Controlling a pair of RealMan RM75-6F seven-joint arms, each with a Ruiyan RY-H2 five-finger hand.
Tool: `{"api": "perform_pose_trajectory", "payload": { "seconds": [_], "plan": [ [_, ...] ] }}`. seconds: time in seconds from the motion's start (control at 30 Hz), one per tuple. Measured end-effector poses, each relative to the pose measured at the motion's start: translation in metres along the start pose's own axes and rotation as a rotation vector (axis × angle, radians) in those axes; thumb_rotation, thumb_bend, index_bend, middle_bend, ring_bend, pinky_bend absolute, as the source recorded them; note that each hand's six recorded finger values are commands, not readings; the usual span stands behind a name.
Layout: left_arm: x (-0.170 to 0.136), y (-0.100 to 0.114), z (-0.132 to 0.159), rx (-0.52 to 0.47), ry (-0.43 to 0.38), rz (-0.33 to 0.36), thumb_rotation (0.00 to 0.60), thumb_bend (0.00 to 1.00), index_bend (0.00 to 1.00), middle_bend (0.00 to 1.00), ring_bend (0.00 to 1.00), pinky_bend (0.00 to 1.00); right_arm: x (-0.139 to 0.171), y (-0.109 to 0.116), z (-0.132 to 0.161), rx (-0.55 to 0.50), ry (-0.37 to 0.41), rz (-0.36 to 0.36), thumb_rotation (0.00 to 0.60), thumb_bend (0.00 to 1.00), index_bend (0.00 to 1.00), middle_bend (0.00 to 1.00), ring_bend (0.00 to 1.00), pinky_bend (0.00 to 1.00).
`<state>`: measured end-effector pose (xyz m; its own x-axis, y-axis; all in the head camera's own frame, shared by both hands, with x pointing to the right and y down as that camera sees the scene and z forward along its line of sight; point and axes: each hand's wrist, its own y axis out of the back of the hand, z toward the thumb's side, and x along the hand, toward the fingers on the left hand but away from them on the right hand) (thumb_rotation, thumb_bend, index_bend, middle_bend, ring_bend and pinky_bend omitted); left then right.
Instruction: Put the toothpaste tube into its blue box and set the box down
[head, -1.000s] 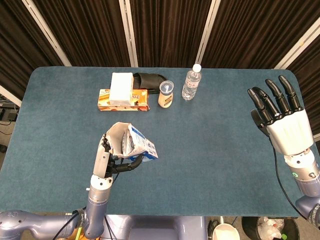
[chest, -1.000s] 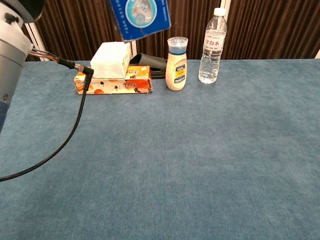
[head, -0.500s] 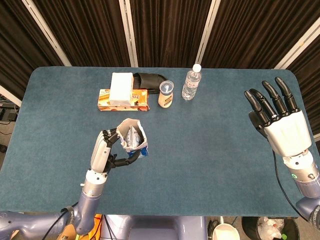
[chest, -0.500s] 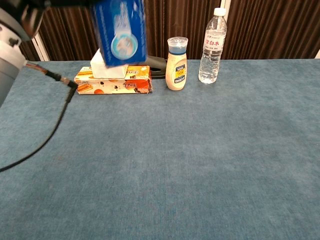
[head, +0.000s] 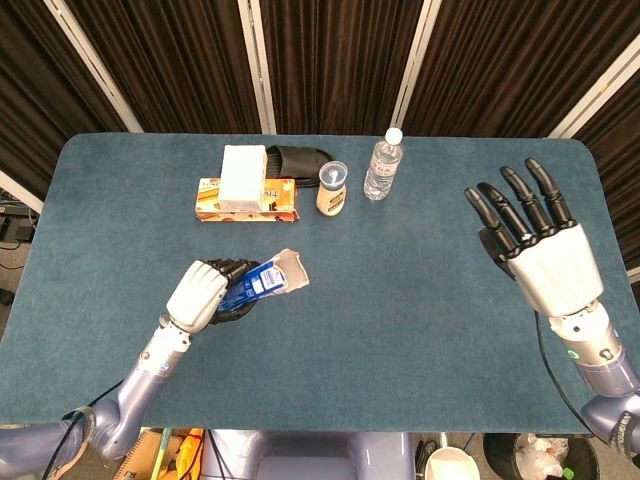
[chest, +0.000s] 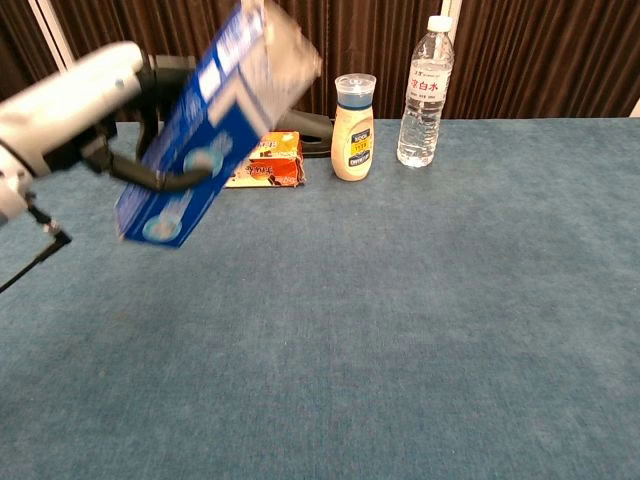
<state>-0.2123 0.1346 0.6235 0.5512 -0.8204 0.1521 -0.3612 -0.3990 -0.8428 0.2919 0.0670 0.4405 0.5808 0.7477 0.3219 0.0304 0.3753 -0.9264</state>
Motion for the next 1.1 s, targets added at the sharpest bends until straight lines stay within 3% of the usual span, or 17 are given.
{"api": "perform_pose_trajectory", "payload": {
  "seconds": [0.2, 0.33, 0.53, 0.67, 0.93, 1.1],
  "plan": [
    [-0.013, -0.028, -0.014, 0.111, 0.064, -0.166, 0.6, 0.51, 0.43, 0.55, 0.57, 0.64, 0.0, 0.002, 0.004, -0.004, -0.002, 0.002, 0.6, 0.44, 0.0, 0.31, 0.16, 0.12],
    [-0.019, -0.042, -0.017, 0.167, 0.1, -0.25, 0.6, 0.47, 0.36, 0.39, 0.42, 0.5, 0.004, 0.003, 0.003, -0.009, -0.003, 0.009, 0.6, 0.44, 0.0, 0.31, 0.16, 0.12],
    [-0.024, -0.048, -0.018, 0.208, 0.139, -0.299, 0.6, 0.39, 0.22, 0.22, 0.23, 0.29, 0.013, 0.002, 0.003, -0.02, -0.003, 0.023, 0.6, 0.44, 0.0, 0.31, 0.16, 0.12],
    [-0.024, -0.042, -0.016, 0.189, 0.164, -0.288, 0.6, 0.36, 0.13, 0.12, 0.13, 0.22, 0.018, 0.001, 0.003, -0.029, -0.012, 0.033, 0.6, 0.44, 0.0, 0.31, 0.16, 0.12],
    [-0.03, -0.014, -0.015, 0.118, 0.191, -0.184, 0.6, 0.36, 0.09, 0.09, 0.13, 0.22, 0.035, -0.004, 0.015, -0.082, -0.029, 0.061, 0.6, 0.45, 0.0, 0.31, 0.16, 0.12],
    [-0.04, 0.009, -0.021, 0.066, 0.219, -0.118, 0.6, 0.34, 0.09, 0.09, 0.13, 0.22, 0.062, -0.008, 0.024, -0.12, -0.052, 0.121, 0.6, 0.44, 0.0, 0.29, 0.15, 0.12]
  ]
}}
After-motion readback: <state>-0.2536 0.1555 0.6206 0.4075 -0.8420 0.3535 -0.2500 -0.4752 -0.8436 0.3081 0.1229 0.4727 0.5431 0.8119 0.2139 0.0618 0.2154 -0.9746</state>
